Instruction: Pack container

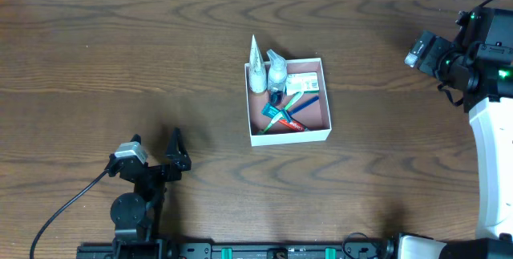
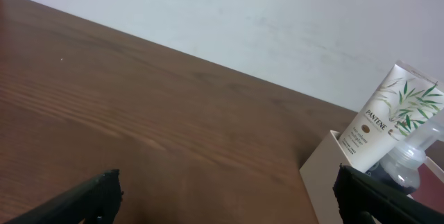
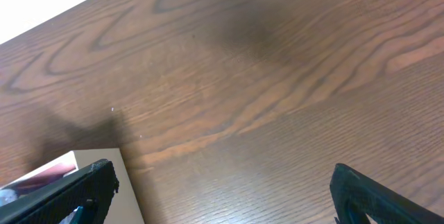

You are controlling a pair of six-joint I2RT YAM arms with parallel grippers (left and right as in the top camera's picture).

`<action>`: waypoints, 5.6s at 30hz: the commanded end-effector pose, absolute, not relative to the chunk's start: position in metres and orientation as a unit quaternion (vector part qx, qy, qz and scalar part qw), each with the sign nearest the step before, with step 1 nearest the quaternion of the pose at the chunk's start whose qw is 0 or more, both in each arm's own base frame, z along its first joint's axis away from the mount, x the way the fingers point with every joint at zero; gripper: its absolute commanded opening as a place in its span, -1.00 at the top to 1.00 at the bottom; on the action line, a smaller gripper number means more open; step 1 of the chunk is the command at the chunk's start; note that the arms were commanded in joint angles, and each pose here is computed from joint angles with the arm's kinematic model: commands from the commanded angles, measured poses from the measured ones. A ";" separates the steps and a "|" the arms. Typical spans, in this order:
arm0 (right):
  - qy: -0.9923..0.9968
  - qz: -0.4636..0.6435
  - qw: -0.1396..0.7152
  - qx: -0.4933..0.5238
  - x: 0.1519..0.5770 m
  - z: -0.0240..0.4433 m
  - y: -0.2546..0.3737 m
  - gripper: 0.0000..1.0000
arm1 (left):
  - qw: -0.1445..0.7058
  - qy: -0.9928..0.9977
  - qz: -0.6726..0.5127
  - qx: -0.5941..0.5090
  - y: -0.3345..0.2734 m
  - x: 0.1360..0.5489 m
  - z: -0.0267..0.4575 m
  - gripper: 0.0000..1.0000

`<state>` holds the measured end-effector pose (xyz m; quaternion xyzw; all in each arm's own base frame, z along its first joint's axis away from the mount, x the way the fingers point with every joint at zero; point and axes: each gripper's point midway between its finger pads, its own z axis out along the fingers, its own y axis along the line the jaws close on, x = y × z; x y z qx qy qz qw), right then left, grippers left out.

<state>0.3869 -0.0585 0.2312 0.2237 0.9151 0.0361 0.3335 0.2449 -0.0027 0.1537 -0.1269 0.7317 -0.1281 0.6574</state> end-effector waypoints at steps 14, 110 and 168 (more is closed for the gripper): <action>0.913 0.035 0.341 0.220 0.388 0.237 -0.061 -0.98 | 0.640 0.748 -0.129 -0.124 -0.005 0.244 0.138 -0.96; 0.723 0.001 0.684 -0.091 0.245 0.159 0.025 -0.99 | 0.640 0.748 -0.129 -0.124 -0.005 0.244 0.138 -0.96; 0.724 0.001 0.684 -0.091 0.245 0.159 0.025 -0.98 | 0.640 0.748 -0.129 -0.124 -0.005 0.244 0.138 -0.96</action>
